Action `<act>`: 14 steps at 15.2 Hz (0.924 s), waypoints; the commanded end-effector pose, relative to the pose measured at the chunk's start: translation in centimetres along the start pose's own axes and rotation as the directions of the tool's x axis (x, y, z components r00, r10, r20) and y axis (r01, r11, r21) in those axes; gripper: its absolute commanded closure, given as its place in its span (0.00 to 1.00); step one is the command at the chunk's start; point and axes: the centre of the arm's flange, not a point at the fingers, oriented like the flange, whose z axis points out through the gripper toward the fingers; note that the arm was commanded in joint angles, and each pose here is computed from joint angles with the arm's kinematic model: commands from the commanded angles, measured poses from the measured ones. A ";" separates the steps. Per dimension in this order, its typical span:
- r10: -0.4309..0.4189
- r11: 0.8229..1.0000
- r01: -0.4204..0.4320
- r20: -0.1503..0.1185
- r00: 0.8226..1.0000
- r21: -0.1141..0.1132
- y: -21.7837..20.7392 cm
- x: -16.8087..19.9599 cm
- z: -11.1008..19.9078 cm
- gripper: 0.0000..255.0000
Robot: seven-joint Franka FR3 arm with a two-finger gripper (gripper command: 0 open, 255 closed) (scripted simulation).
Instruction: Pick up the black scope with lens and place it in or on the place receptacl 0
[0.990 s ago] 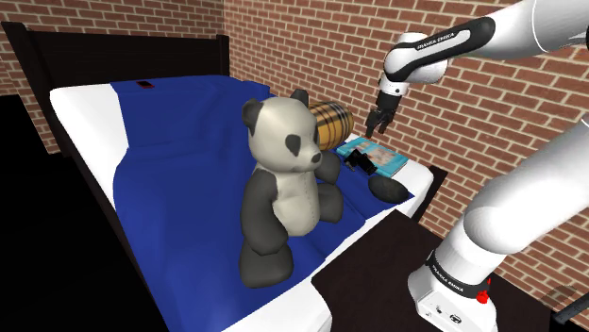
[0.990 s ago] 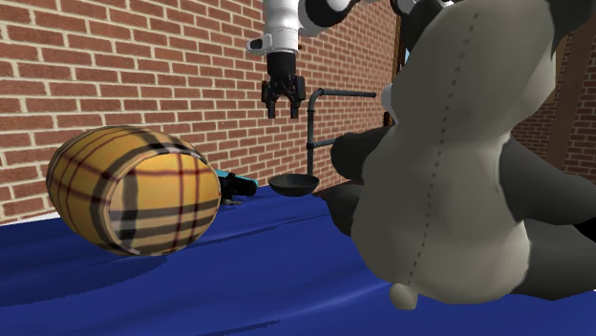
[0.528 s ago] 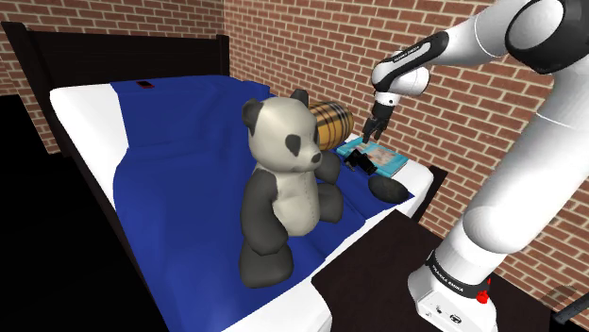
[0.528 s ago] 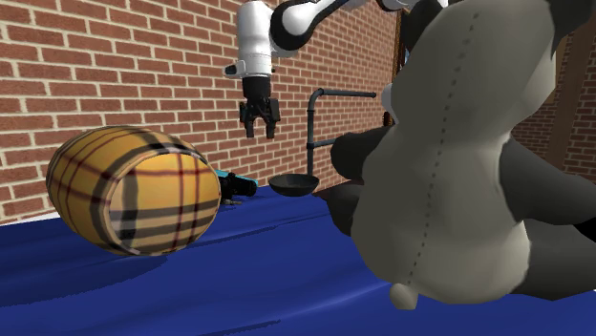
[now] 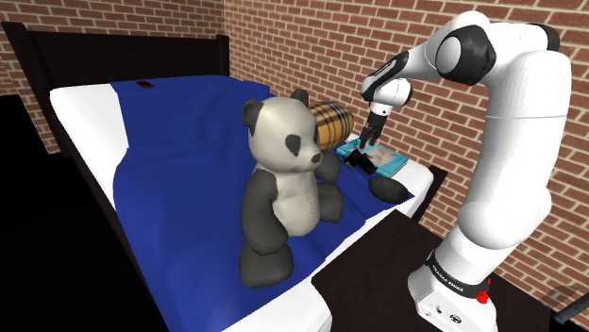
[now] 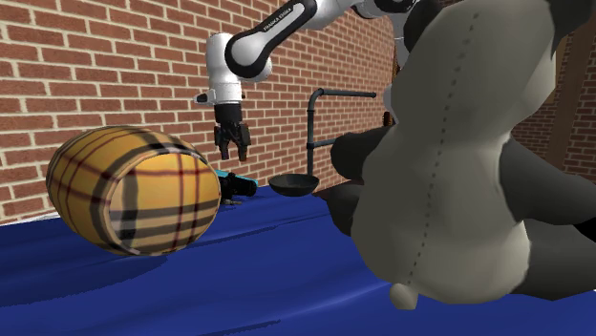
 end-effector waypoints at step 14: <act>-0.009 1.000 0.009 0.005 1.000 0.015 3.0 1.7 6.3 0.00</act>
